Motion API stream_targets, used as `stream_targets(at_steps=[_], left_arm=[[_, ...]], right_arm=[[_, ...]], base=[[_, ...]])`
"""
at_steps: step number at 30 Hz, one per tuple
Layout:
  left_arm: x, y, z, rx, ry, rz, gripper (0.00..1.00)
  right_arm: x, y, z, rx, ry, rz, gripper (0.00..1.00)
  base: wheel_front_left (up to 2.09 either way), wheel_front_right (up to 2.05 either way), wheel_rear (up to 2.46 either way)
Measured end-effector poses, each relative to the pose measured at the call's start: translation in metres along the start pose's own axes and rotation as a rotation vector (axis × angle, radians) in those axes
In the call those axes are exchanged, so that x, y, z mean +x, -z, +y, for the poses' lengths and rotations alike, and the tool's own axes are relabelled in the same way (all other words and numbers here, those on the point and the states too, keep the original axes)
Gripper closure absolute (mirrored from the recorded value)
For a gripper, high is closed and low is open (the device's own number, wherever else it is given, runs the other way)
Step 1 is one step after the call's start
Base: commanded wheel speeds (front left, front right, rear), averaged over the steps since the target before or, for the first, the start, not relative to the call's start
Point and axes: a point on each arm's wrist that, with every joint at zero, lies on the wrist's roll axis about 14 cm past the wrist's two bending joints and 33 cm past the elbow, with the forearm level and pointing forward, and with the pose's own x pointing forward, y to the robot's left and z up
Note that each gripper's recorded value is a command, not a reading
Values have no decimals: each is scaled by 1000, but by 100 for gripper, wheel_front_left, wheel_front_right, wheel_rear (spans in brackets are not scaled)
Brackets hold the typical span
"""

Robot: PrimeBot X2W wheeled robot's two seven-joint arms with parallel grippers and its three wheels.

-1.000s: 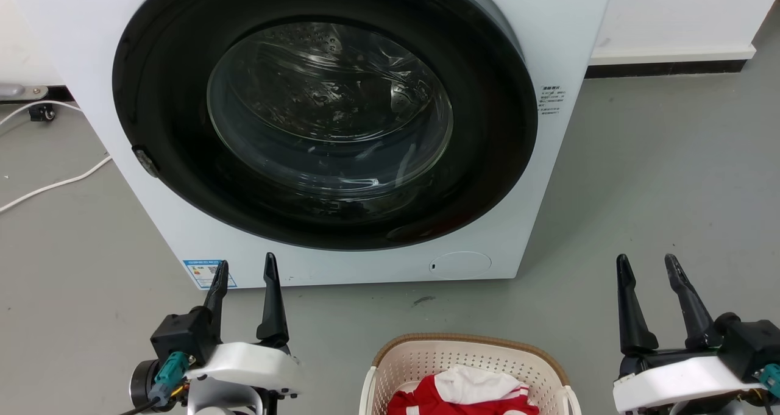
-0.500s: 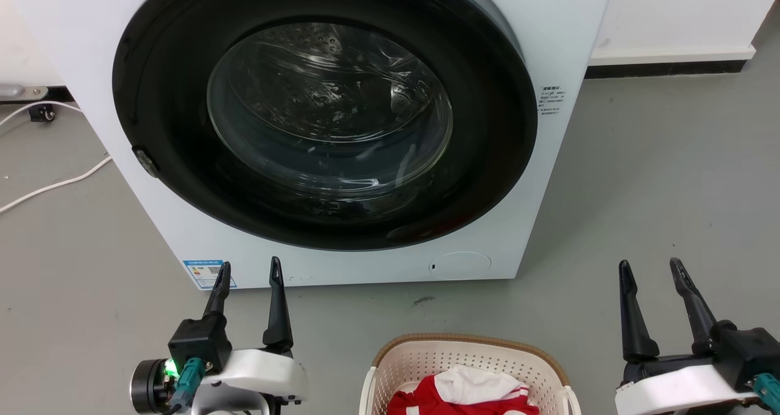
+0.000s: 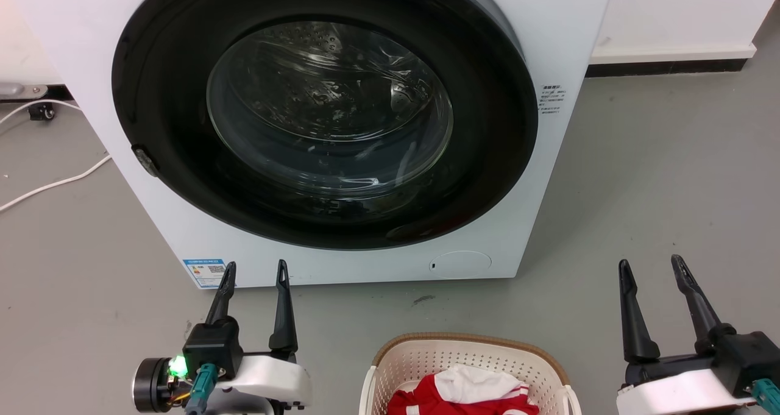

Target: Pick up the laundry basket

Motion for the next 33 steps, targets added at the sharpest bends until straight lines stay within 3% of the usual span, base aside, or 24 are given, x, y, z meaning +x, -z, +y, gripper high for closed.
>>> stream_targets(at_steps=[27, 33], left_arm=[[-1, 3, 0, 7, 1, 5, 0], [0, 15, -7, 6, 35, 42, 0]], right_arm=[[-3, 4, -7, 36, 27, 6, 0], [-5, 19, -13, 26, 44, 56, 0]], base=[[0, 0, 0], [0, 0, 0]])
